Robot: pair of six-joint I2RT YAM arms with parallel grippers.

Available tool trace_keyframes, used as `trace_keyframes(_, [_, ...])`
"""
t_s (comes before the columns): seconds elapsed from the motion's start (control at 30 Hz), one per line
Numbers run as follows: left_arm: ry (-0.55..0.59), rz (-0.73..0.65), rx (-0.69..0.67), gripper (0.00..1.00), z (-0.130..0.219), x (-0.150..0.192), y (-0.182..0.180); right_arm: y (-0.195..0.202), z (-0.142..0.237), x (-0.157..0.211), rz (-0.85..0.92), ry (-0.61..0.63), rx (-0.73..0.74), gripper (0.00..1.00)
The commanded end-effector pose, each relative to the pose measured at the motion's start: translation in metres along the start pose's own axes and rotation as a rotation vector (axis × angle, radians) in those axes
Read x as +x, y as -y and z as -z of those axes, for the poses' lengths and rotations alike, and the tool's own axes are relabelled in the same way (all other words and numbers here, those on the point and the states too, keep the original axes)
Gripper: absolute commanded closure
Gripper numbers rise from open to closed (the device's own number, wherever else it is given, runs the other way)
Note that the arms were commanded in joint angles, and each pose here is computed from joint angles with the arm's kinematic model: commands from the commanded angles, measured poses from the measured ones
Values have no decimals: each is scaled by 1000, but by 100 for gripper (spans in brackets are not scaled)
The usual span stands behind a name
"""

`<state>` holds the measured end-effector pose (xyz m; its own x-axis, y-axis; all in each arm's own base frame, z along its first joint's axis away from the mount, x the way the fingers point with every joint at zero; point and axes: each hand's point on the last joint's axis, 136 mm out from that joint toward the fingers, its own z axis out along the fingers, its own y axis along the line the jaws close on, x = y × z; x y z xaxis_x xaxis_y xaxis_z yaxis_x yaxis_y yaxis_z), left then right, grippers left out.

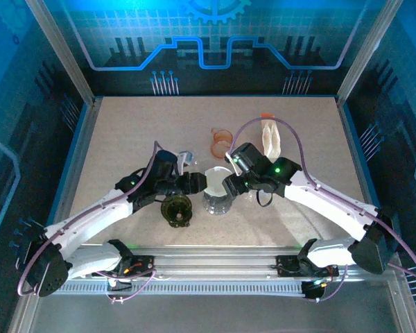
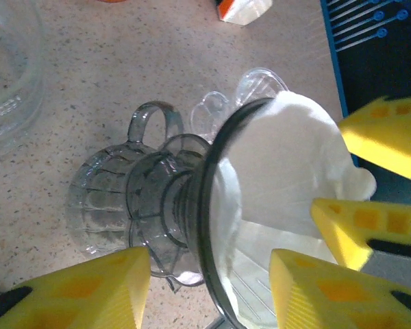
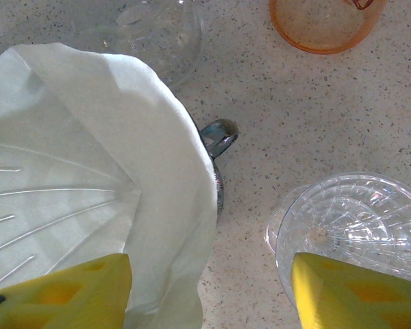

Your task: Place the coffee filter in the dripper

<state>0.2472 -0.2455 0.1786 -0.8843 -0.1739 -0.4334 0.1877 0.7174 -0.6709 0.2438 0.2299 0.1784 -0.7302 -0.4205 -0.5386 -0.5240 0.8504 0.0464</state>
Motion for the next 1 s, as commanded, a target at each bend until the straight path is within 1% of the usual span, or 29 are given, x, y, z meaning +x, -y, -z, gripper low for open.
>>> trace_keyframes(0.0, [39, -1, -52, 53, 4, -11, -1, -4, 0, 2, -9, -2, -20, 36])
trace_keyframes(0.1, [46, 2, -93, 58, 6, -12, -7, -4, -1, 3, -10, -3, -17, 36])
trace_keyframes(0.2, [56, 3, -111, 60, 10, -13, -10, -4, -2, 4, -8, -9, -16, 36])
trace_keyframes(0.4, [41, 9, -124, 61, 10, -12, -11, -5, -3, 4, -9, -8, -19, 36])
trace_keyframes(0.47, [45, 9, -106, 58, 11, -13, -7, -5, -2, 3, -10, -5, -23, 35])
trace_keyframes(0.57, [59, 10, -67, 49, 14, -15, 1, -6, 0, 0, -11, 3, -28, 34])
trace_keyframes(0.63, [68, 9, -49, 46, 17, -17, 6, -6, 4, -3, -12, 14, -30, 34])
trace_keyframes(0.8, [91, 6, -22, 41, 25, -23, 16, -5, 16, -14, -13, 54, -28, 31])
trace_keyframes(0.97, [120, -1, 2, 38, 33, -30, 25, -4, 29, -24, -14, 95, -25, 30])
